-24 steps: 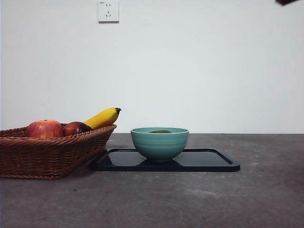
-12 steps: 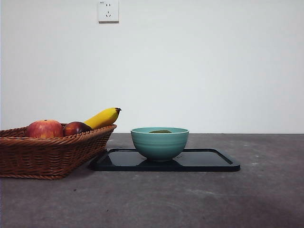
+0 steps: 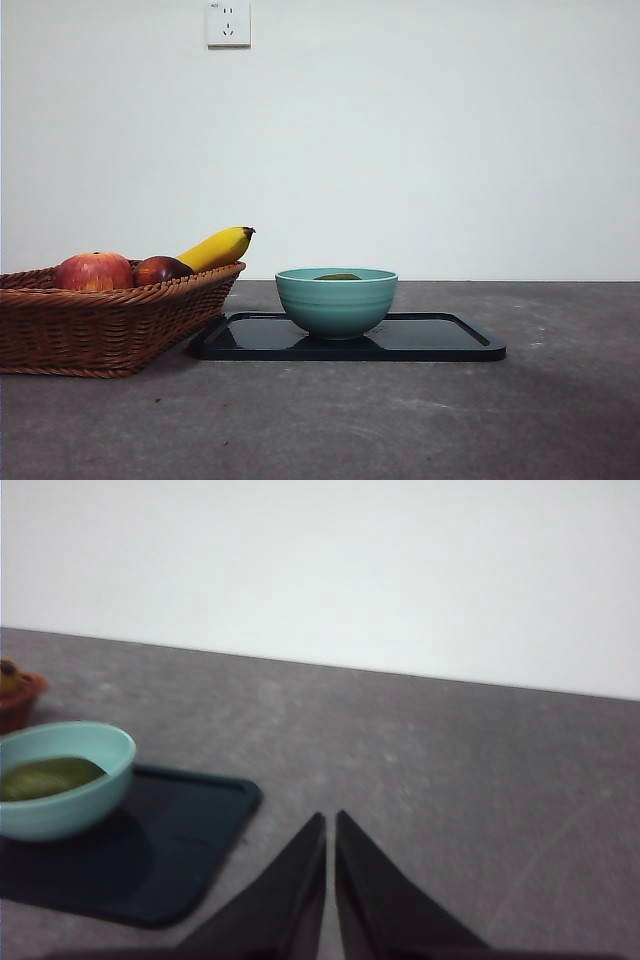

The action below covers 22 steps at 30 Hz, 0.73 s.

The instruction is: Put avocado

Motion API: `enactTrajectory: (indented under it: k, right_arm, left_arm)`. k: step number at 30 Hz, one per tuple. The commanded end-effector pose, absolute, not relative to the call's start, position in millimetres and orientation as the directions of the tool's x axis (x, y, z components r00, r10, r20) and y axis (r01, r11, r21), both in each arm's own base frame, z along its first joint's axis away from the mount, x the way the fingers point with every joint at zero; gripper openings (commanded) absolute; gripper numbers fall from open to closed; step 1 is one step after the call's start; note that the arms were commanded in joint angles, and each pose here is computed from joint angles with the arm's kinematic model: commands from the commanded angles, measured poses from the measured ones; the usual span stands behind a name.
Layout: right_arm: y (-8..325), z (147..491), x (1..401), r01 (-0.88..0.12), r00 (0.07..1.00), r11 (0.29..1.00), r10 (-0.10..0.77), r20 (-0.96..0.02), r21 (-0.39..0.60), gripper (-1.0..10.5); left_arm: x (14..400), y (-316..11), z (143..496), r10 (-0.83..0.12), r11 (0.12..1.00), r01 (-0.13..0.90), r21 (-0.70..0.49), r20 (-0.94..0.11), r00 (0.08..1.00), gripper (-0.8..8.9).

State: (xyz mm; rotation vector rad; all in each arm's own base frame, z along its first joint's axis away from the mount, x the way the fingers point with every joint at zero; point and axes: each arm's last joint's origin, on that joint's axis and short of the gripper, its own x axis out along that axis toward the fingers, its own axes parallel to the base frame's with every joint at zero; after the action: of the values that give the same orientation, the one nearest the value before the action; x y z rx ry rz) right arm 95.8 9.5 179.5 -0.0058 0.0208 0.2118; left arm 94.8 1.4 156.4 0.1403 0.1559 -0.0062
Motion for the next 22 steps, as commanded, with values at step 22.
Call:
enactTrajectory:
  k: [22]
  right_arm:
    - [5.0, 150.4, 95.9, -0.068, 0.984, 0.997, 0.071, -0.163, 0.020, 0.1]
  left_arm:
    - [95.6, 1.6, 148.9, 0.007, 0.991, 0.017, 0.133, -0.180, 0.984, 0.09]
